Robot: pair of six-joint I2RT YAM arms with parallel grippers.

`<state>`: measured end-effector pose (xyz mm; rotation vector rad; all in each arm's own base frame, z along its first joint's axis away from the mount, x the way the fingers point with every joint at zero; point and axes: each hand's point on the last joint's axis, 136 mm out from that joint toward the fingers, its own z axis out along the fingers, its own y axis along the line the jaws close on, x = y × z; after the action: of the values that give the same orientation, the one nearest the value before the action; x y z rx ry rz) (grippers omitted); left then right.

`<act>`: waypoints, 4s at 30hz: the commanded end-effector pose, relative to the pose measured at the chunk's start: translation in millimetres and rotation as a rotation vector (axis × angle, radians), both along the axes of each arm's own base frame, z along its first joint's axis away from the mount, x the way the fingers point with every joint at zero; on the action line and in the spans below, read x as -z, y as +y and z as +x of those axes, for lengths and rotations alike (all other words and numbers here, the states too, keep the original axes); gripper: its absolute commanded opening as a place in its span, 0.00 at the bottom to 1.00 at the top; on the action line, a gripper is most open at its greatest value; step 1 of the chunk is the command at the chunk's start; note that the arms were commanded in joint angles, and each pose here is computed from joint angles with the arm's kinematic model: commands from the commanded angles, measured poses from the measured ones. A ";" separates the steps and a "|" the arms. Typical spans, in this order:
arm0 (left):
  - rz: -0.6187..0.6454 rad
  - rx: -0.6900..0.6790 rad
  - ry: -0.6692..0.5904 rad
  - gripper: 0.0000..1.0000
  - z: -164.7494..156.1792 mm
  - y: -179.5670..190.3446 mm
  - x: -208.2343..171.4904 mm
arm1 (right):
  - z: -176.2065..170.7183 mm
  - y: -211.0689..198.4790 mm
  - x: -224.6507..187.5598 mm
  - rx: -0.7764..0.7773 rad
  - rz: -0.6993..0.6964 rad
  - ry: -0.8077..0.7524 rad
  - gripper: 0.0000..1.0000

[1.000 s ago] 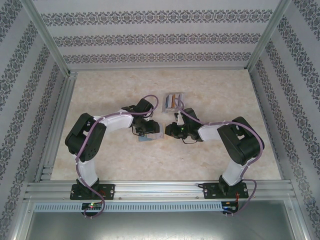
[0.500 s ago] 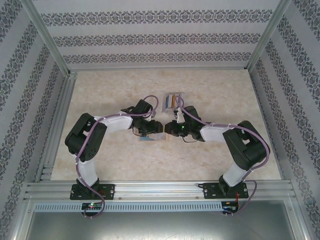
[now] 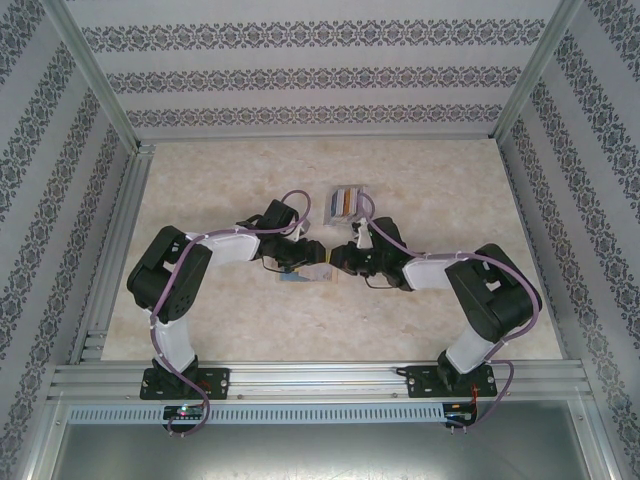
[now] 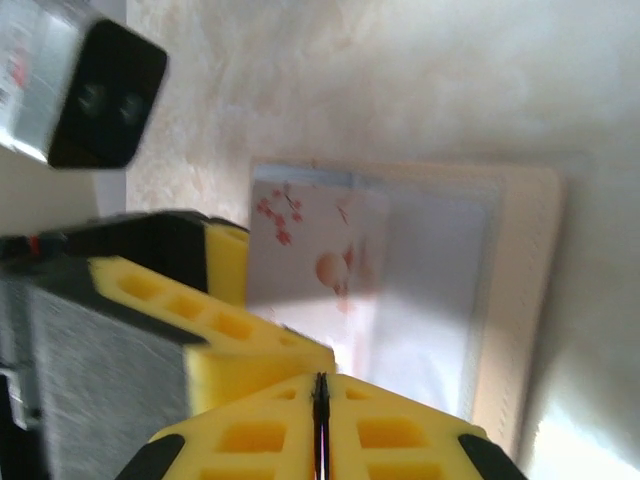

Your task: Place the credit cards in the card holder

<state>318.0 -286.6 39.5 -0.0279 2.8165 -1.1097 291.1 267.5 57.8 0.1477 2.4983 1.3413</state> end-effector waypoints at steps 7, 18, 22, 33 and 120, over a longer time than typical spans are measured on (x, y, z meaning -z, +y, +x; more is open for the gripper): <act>0.067 0.000 0.097 0.61 -21.8 8.8 34.8 | -12.0 -5.1 -10.4 0.027 0.014 -0.027 0.14; 0.081 -0.006 0.119 0.69 -24.1 10.1 36.9 | -27.9 37.7 -6.6 0.022 -0.046 -0.152 0.14; 0.085 -0.003 0.114 0.81 -23.4 10.5 34.3 | -25.1 40.1 2.6 0.038 -0.096 -0.190 0.17; 0.192 0.026 0.088 0.93 -23.4 13.5 24.1 | -17.0 54.9 6.9 0.005 -0.133 -0.216 0.21; 0.340 -0.023 0.007 0.21 1.0 51.4 12.0 | -4.9 2.3 32.8 -0.003 -0.306 -0.078 0.21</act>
<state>309.6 -229.2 26.0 -0.0345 2.9843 -0.5600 281.2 267.3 22.4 0.0418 2.6084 0.9149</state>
